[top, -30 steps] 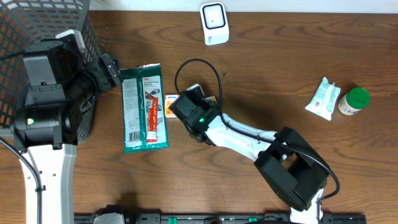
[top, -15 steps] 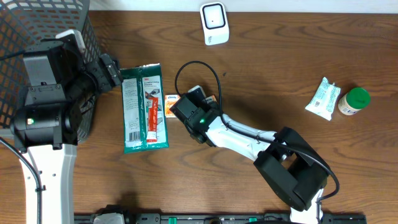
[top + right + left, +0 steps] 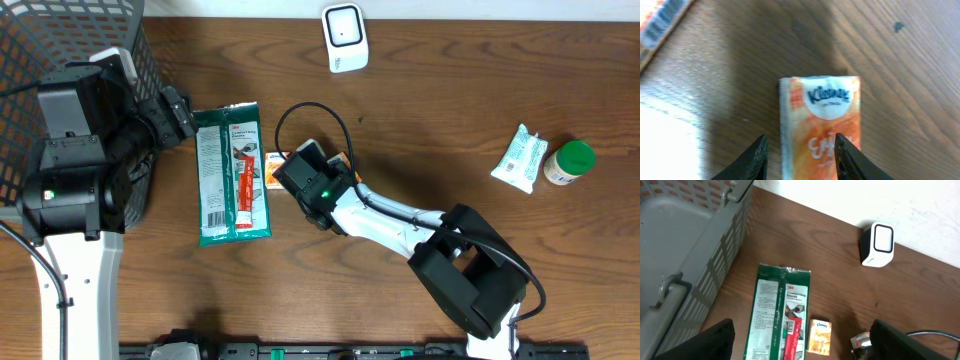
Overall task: Scan the item barcode
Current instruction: 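Lower the right gripper and grasp the right Kleenex pack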
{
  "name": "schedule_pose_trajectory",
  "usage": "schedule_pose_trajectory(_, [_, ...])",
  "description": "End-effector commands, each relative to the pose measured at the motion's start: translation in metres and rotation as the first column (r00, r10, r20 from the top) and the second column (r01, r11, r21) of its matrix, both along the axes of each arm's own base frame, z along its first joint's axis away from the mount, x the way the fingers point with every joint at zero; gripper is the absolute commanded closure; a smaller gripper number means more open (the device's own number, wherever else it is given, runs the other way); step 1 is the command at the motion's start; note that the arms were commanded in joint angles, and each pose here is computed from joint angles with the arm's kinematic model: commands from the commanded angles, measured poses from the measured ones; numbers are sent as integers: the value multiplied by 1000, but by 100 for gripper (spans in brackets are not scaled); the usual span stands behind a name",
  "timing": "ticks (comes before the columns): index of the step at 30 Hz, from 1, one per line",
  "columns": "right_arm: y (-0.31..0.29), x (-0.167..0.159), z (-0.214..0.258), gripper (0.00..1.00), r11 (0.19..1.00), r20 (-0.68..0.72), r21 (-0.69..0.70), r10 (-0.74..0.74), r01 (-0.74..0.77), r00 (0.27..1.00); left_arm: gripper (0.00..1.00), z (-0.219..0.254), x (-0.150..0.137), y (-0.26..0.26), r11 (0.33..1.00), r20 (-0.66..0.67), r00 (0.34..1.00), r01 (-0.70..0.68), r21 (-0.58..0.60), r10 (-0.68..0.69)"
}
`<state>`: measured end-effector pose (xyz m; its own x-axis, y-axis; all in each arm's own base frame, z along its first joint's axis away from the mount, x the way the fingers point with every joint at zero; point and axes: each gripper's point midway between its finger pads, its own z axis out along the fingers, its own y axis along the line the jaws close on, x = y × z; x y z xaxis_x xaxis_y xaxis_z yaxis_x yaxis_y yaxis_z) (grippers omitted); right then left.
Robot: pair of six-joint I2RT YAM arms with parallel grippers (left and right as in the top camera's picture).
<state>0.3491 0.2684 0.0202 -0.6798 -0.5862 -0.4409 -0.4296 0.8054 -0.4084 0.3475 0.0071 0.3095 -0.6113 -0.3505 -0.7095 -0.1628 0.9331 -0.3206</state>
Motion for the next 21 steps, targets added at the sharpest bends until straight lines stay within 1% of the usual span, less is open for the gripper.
schedule_pose_trajectory(1, [1, -4, -10, 63, 1000, -32, 2, 14, -14, 999, 13, 3, 0, 1, 1000, 7, 1000, 7, 6, -7])
schedule_pose_trajectory(8, [-11, 0, -13, 64, 1000, -24, -19, -11, 10, 1000, 13, 3, 0, 1, 1000, 7, 1000, 7, 6, -7])
schedule_pose_trajectory(14, [-15, -2, -27, 65, 999, -42, -39, -14, 12, 999, 13, 3, 0, 1, 1000, 7, 1000, 7, 6, -7])
schedule_pose_trajectory(17, [-15, -4, -32, 70, 999, -51, -49, -9, 7, 999, 13, 3, 0, 1, 1000, 7, 1000, 7, 6, -7])
schedule_pose_trajectory(19, [-13, -5, -32, 80, 999, -50, -48, -5, 2, 999, 13, 3, 0, 1, 1000, 7, 1000, 7, 6, -7])
schedule_pose_trajectory(21, [-10, -5, -31, 87, 999, -45, -42, -1, -1, 999, 13, 3, 0, 1, 1000, 7, 1000, 7, 6, -7])
